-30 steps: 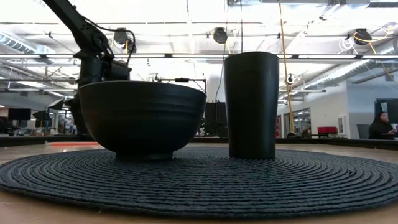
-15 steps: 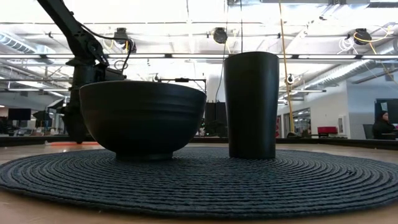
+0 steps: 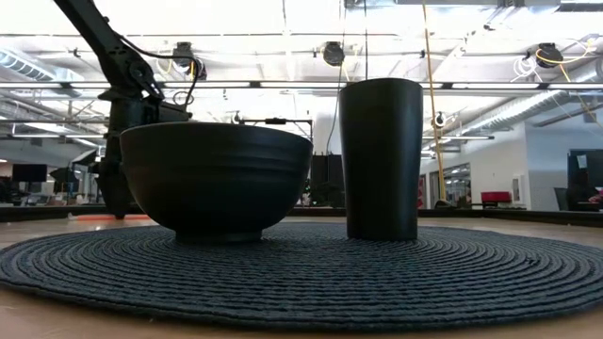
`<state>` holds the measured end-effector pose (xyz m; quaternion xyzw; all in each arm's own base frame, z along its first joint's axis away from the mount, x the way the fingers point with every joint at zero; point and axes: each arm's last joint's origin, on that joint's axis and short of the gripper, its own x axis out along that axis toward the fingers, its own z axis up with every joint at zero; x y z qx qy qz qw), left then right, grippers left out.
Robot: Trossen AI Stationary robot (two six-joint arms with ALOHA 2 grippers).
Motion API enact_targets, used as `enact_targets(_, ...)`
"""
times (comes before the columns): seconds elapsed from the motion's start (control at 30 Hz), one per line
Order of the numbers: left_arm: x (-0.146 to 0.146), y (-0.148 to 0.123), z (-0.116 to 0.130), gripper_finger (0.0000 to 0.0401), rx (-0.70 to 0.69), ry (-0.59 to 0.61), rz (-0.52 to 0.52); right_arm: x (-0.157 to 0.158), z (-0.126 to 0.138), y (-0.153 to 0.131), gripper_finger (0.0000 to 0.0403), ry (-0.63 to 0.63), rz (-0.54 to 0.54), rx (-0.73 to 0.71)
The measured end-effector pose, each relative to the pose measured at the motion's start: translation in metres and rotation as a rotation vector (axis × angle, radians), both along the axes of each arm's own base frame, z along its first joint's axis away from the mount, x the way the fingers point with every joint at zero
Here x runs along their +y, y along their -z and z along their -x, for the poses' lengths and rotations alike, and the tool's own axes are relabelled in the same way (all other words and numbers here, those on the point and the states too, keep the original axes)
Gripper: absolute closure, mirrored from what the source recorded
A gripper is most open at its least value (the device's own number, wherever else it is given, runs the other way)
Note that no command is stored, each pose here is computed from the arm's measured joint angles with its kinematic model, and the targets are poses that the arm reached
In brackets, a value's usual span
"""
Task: Pick & Place Utensil
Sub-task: Put the orange straw into the black cup
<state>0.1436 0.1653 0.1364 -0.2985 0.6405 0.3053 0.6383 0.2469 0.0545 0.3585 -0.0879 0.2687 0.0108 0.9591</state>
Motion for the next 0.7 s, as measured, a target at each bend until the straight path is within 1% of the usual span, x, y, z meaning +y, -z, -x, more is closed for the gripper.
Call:
enact_targets(0.2, -0.0001, 0.0008, -0.0004, 0.0332, -0.012, 0.000, 0.005, 0.0003, -0.0009, 0.0037, 0.0264, -0.001, -0.004, 0.000)
enact_targets(0.4, -0.0003, 0.0036, -0.0003, 0.0390, -0.027, 0.010, -0.005, 0.0003, -0.0008, 0.0039, 0.0264, 0.002, -0.007, 0.001)
enact_targets(0.7, -0.0054, 0.0062, -0.0033, 0.0397, 0.000, 0.079, -0.026, 0.0003, -0.0007, 0.0040, 0.0264, 0.001, -0.006, 0.002)
